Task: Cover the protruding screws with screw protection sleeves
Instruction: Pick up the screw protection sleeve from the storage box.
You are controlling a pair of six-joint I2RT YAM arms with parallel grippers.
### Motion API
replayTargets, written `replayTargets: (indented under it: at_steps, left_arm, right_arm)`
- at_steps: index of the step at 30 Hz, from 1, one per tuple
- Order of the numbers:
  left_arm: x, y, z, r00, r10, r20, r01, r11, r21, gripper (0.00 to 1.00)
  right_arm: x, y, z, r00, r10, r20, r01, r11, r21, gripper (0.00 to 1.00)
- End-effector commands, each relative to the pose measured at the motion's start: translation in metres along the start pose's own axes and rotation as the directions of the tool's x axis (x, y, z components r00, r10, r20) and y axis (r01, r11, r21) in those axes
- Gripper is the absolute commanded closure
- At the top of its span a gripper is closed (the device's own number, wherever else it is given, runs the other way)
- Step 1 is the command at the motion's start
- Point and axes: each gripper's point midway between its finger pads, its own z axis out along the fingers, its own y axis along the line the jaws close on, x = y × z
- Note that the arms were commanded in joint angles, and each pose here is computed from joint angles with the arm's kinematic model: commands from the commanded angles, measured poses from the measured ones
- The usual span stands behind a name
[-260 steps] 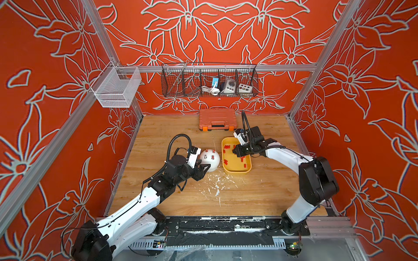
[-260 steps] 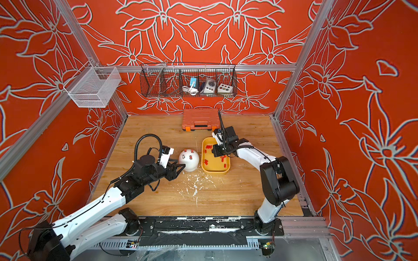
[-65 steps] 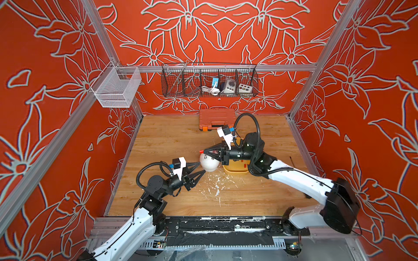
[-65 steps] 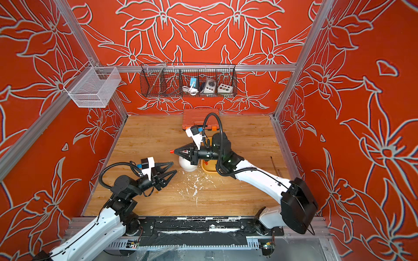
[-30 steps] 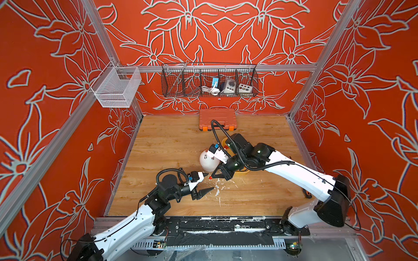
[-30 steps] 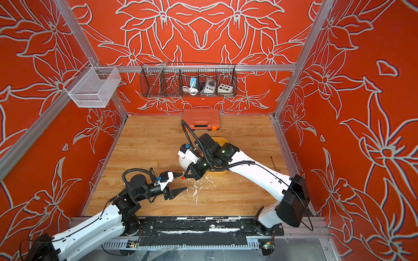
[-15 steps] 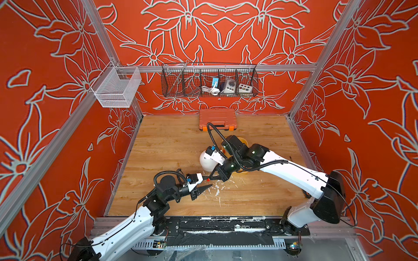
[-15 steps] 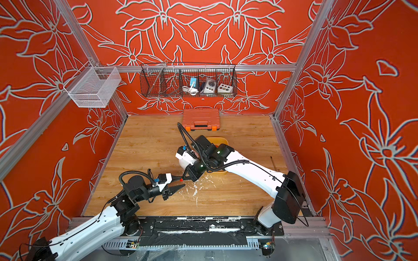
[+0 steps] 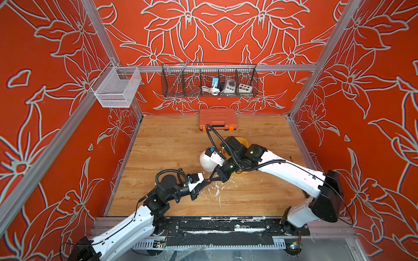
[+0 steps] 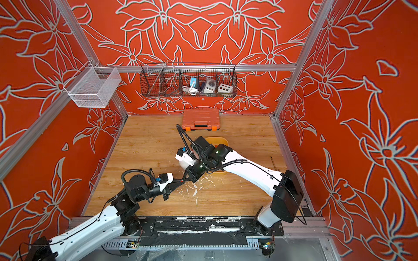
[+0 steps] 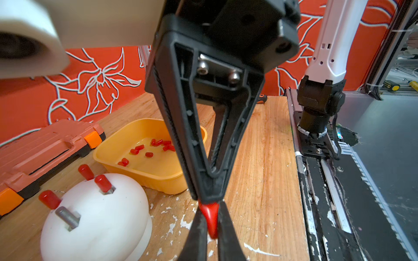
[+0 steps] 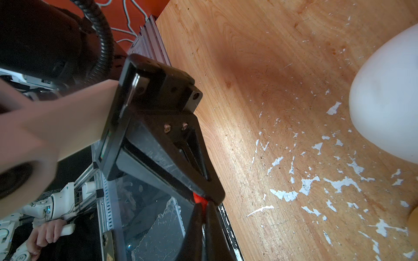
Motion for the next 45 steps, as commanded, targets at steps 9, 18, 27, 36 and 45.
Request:
replayTargets:
  at_steps: [9, 18, 27, 36, 45]
  left_arm:
    - [-0.019, -0.005, 0.000, 0.998, 0.036, 0.046, -0.038, 0.999, 0.038, 0.98]
    - [-0.020, -0.004, -0.002, 0.998, 0.036, 0.051, -0.037, 0.999, 0.023, 0.98]
    - [-0.020, -0.004, -0.002, 0.998, 0.036, 0.054, -0.037, 0.999, 0.018, 0.96]
    - [-0.019, -0.004, -0.002, 0.998, 0.033, 0.051, -0.034, 0.999, 0.017, 0.96]
    - [-0.019, -0.004, -0.002, 0.998, 0.032, 0.049, -0.033, 0.999, 0.019, 0.95]
  right_arm:
    - [-0.005, 0.003, 0.005, 1.000, -0.026, 0.009, 0.026, 0.999, -0.020, 0.96]
    - [-0.021, 0.000, -0.025, 0.984, -0.018, 0.177, 0.021, 1.000, -0.017, 0.60]
    - [-0.001, 0.000, -0.024, 0.987, 0.070, 0.147, -0.051, 0.990, -0.133, 0.56]
    - [0.003, 0.007, -0.011, 0.988, 0.104, 0.113, -0.077, 0.972, -0.220, 0.55]
    - [-0.002, 0.005, -0.002, 0.989, 0.107, 0.102, -0.083, 0.972, -0.218, 0.68]
